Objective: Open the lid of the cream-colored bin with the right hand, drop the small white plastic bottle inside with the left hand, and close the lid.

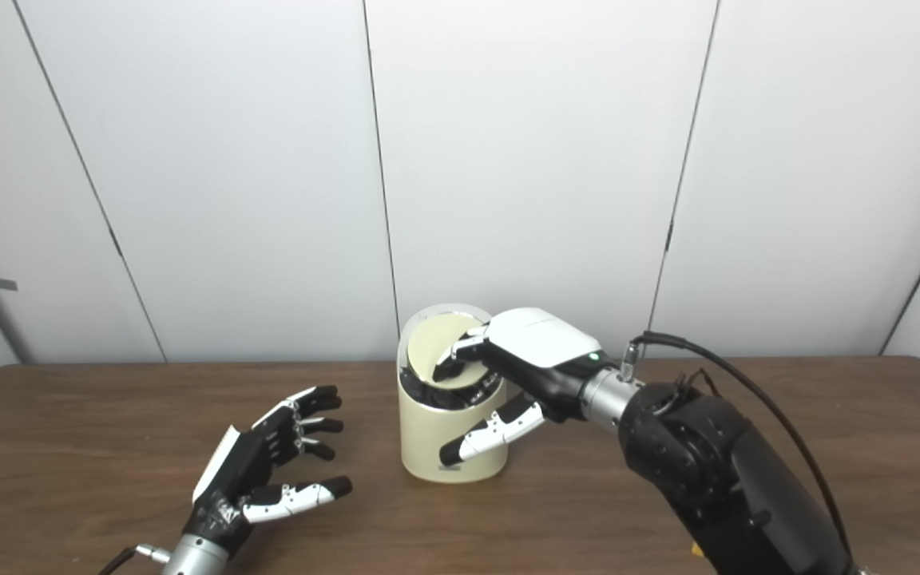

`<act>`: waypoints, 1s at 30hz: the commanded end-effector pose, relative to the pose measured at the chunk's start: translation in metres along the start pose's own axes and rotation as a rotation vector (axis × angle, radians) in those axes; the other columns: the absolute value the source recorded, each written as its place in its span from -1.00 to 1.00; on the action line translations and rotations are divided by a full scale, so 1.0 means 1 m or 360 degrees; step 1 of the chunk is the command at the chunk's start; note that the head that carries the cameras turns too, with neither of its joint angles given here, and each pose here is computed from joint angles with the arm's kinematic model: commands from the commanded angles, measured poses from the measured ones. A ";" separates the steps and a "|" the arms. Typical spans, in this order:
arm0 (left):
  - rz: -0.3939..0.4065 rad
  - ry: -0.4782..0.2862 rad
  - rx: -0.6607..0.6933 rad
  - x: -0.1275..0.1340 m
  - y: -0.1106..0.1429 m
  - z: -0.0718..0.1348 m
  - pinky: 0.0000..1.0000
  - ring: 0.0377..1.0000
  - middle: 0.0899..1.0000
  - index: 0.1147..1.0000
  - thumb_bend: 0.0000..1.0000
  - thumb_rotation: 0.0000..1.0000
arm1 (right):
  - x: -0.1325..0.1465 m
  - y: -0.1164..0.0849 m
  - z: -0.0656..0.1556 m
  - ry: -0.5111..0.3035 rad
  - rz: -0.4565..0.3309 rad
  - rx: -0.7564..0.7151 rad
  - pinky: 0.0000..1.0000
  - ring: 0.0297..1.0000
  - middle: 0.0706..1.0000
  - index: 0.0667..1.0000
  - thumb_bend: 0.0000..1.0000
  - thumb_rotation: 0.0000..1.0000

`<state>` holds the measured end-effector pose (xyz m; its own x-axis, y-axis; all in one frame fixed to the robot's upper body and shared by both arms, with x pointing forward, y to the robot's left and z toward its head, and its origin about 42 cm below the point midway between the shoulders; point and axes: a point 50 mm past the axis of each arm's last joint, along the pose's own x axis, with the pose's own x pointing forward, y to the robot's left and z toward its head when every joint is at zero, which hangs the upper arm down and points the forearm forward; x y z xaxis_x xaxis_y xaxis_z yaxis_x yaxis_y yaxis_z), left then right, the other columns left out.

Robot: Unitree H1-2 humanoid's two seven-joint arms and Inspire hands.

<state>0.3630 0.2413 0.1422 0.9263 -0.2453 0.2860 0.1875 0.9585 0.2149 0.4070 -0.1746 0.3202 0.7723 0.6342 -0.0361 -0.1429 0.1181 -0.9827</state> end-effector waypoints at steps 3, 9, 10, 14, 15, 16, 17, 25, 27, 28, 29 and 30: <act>0.0011 -0.0097 0.0022 0.011 0.004 0.017 0.20 0.49 0.63 0.65 0.65 -0.74 | 0.001 -0.005 0.001 0.0048 0.0117 -0.0064 0.87 0.80 0.50 0.49 0.36 0.34; 0.0014 -0.0093 0.0023 0.011 0.005 0.018 0.20 0.48 0.62 0.65 0.65 -0.74 | 0.002 -0.002 0.001 0.0056 0.0157 -0.0090 0.86 0.80 0.51 0.50 0.38 0.34; 0.0013 -0.0093 0.0023 0.012 0.005 0.018 0.20 0.48 0.62 0.65 0.65 -0.73 | 0.002 -0.002 0.001 0.0056 0.0158 -0.0090 0.85 0.80 0.51 0.50 0.39 0.33; 0.0016 -0.0088 0.0031 0.012 0.005 0.018 0.19 0.47 0.62 0.65 0.67 -0.71 | 0.002 -0.003 0.001 0.0061 0.0167 -0.0096 0.87 0.79 0.51 0.50 0.39 0.31; 0.0016 -0.0089 0.0030 0.013 0.006 0.018 0.19 0.46 0.61 0.64 0.67 -0.71 | 0.002 -0.003 0.001 0.0061 0.0169 -0.0097 0.88 0.80 0.51 0.50 0.39 0.31; 0.0016 -0.0088 0.0030 0.013 0.005 0.018 0.18 0.46 0.62 0.65 0.66 -0.72 | 0.003 -0.003 0.001 0.0061 0.0174 -0.0099 0.88 0.79 0.51 0.50 0.39 0.31; 0.0016 -0.0087 0.0029 0.013 0.005 0.018 0.18 0.47 0.62 0.65 0.66 -0.72 | 0.003 -0.003 0.001 0.0061 0.0180 -0.0100 0.88 0.79 0.51 0.50 0.39 0.31; 0.0002 -0.0102 0.0041 0.014 0.005 0.017 0.17 0.45 0.62 0.65 0.64 -0.72 | 0.002 -0.006 0.000 0.0052 0.0165 -0.0096 0.87 0.78 0.50 0.49 0.38 0.33; 0.0005 -0.0100 0.0034 0.014 0.005 0.017 0.18 0.45 0.62 0.65 0.65 -0.72 | 0.001 -0.009 0.000 0.0047 0.0139 -0.0088 0.87 0.78 0.49 0.48 0.39 0.33; 0.0006 -0.0099 0.0031 0.014 0.005 0.017 0.17 0.45 0.62 0.64 0.66 -0.72 | 0.001 -0.010 0.000 0.0047 0.0131 -0.0084 0.87 0.78 0.49 0.48 0.39 0.32; 0.0007 -0.0092 0.0029 0.014 0.005 0.017 0.17 0.45 0.62 0.64 0.66 -0.72 | 0.000 -0.012 0.000 0.0042 0.0103 -0.0068 0.87 0.78 0.49 0.48 0.39 0.31; 0.0008 -0.0086 0.0029 0.014 0.005 0.017 0.17 0.45 0.62 0.64 0.67 -0.71 | 0.000 -0.015 0.001 0.0038 0.0076 -0.0055 0.85 0.77 0.48 0.47 0.38 0.27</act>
<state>0.3634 0.2407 0.1438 0.9308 -0.2442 0.2721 0.1882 0.9580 0.2163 0.4072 -0.1720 0.3273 0.7702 0.6322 -0.0849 -0.1606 0.0633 -0.9850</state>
